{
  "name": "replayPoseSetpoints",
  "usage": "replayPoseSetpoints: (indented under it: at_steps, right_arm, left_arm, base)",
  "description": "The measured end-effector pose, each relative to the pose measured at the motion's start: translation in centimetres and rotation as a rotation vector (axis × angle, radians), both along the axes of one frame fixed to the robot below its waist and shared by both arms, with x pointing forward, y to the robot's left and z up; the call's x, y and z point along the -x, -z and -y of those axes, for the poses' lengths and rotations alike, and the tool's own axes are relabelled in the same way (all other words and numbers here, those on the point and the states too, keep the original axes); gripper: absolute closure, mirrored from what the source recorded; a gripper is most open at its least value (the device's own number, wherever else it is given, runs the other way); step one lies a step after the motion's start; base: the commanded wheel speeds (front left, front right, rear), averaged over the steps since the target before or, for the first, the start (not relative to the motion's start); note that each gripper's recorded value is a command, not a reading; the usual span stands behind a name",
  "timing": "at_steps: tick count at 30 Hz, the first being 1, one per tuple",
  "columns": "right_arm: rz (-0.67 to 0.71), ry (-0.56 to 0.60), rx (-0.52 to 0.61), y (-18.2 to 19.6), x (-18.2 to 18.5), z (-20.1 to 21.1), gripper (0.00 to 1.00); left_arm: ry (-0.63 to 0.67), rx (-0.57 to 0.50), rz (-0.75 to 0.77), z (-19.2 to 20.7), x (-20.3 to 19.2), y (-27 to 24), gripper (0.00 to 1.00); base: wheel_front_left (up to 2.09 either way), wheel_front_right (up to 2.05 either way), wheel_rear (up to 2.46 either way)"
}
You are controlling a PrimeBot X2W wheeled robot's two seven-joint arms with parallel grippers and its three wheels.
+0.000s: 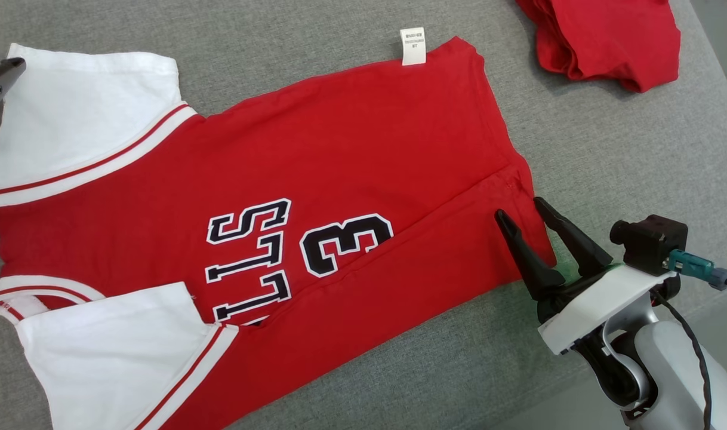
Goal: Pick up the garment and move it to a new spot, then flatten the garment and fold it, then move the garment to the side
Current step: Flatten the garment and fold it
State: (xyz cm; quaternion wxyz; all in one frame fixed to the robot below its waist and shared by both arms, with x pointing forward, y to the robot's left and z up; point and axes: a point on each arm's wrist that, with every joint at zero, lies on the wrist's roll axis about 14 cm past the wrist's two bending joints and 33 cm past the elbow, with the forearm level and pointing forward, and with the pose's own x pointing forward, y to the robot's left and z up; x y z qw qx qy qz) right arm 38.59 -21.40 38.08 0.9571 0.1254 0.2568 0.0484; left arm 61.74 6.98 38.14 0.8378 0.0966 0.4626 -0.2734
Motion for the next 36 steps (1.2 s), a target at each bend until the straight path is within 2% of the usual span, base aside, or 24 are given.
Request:
replayPoseSetpoints:
  at_steps: [22,23,24,25,31,36]
  right_arm:
    - [-0.016,0.020,0.001,0.8,0.0,0.8,0.00]
    - [-0.019,0.022,0.003,0.9,0.0,0.9,0.00]
    - [-0.021,0.024,0.003,0.9,0.1,0.9,0.00]
    - [-0.021,0.027,0.003,0.9,0.1,1.0,0.00]
    - [0.000,0.031,0.025,0.3,-0.7,2.0,0.00]
    - [0.014,-0.006,0.061,-0.6,-2.1,2.2,0.00]
  left_arm:
    - [0.003,-0.012,-0.019,0.0,-1.3,1.9,0.00]
    - [0.010,-0.016,-0.019,0.0,-1.3,2.1,0.16]
    - [0.010,-0.012,-0.024,0.1,-1.3,2.2,0.85]
    - [0.016,-0.005,-0.032,0.2,-1.3,2.3,1.00]
    - [0.059,0.060,-0.057,1.8,-0.5,1.9,1.00]
    - [0.092,0.077,-0.008,2.1,-0.5,0.9,1.00]
  base:
    - [0.00,0.00,0.00]
    - [0.00,0.00,0.00]
    - [0.00,0.00,0.00]
    - [0.00,0.00,0.00]
    - [0.00,0.00,0.00]
    - [0.00,0.00,0.00]
